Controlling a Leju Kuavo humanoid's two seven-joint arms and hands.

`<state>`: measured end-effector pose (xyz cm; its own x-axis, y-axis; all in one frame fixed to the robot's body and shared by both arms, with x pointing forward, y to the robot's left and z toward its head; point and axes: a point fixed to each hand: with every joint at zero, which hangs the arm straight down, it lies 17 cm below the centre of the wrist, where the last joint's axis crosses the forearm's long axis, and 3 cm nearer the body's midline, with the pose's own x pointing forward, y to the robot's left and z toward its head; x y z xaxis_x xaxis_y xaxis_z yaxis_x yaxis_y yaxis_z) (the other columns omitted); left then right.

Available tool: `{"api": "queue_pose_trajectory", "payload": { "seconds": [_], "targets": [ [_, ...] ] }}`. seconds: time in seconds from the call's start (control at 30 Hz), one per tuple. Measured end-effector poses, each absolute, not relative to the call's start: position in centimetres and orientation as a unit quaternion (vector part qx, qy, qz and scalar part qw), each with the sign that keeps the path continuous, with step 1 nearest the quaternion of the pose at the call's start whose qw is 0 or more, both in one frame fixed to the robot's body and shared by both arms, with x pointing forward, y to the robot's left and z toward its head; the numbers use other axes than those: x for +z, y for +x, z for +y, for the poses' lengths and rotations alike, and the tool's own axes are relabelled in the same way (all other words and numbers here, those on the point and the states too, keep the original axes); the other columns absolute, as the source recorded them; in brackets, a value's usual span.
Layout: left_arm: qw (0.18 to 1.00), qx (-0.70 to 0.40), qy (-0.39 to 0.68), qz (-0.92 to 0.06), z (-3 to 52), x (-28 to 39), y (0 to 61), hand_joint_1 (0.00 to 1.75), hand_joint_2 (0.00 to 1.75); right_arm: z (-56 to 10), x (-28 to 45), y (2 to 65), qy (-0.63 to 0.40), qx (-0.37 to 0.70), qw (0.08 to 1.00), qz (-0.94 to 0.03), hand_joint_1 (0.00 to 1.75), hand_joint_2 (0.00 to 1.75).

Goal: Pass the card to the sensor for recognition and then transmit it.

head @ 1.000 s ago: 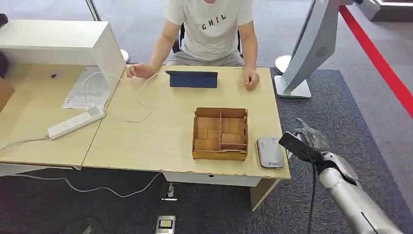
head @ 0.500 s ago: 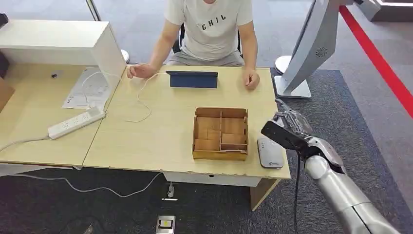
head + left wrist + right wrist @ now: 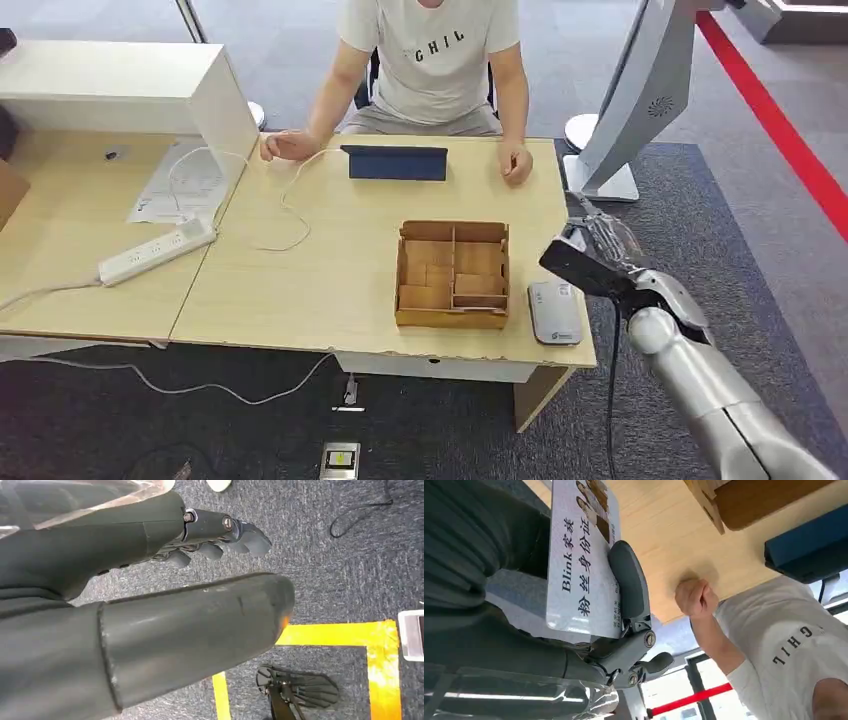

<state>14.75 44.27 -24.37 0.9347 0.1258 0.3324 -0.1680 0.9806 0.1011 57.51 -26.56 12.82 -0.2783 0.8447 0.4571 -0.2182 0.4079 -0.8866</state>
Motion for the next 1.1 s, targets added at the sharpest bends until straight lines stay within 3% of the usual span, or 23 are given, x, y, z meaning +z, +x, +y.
{"api": "queue_pose_trajectory", "payload": {
  "seconds": [0.63,1.1],
  "targets": [
    [0.982,0.052,0.056,-0.170,42.9,-24.3,16.1,0.00,0.00,-31.4,6.2,56.1,-0.254,0.480,0.608,-0.579,1.75,1.75],
    [0.981,0.037,0.049,-0.182,41.9,-24.3,16.8,0.00,0.00,-29.7,4.5,55.0,-0.229,0.480,0.614,-0.583,1.75,1.75]
  ]
}}
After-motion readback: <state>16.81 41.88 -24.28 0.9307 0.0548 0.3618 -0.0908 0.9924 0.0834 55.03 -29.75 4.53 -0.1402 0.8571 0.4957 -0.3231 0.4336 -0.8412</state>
